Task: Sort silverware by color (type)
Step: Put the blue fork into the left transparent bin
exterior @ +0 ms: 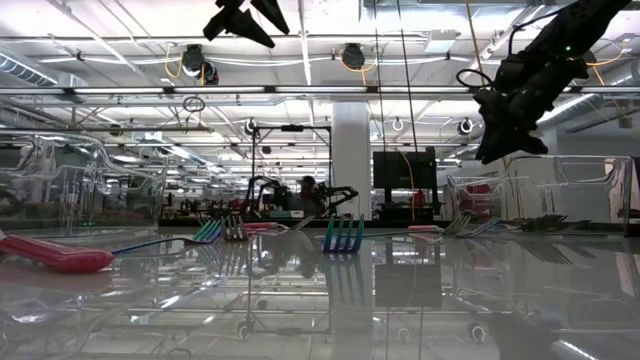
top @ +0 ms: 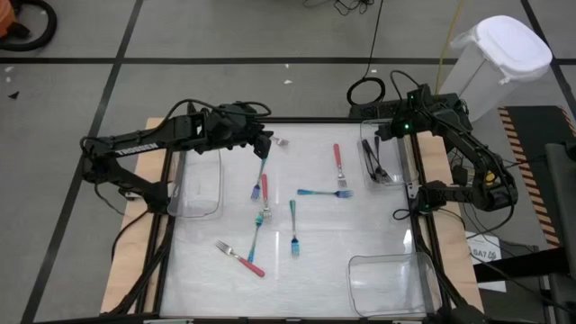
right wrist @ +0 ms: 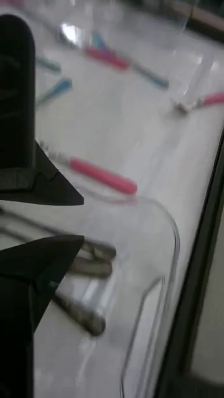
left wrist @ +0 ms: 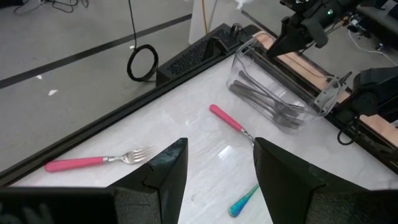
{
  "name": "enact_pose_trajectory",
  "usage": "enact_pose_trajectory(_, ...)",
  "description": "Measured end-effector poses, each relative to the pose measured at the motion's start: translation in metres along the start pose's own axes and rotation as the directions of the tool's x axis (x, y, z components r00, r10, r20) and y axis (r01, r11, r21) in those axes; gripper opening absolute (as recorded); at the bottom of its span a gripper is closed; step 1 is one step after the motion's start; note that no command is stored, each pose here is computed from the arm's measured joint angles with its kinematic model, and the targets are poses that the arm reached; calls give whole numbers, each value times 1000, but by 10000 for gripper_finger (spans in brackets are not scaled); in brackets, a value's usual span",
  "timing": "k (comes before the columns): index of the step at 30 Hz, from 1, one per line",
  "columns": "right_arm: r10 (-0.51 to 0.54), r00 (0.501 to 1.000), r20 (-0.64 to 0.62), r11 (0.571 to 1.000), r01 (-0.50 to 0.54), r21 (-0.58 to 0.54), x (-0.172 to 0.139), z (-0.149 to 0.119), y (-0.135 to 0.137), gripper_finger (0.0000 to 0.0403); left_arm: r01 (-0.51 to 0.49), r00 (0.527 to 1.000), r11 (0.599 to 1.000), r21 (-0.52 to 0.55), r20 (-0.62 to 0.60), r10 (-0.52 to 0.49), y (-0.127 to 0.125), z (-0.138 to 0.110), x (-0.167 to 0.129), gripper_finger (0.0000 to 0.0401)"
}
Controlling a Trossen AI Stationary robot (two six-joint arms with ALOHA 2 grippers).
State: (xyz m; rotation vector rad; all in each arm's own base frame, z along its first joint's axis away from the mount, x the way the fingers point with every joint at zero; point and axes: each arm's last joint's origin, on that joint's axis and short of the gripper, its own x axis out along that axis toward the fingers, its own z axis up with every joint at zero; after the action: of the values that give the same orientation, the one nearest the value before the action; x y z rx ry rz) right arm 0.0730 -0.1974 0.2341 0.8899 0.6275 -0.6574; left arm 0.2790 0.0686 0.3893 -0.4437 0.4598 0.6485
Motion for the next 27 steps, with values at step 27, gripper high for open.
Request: enact_pose_trajectory(27,388,918,88,922,-385,-50,-45,-33,102,84,3,1000,1000,-28,-1,-3,-1,0,0,184)
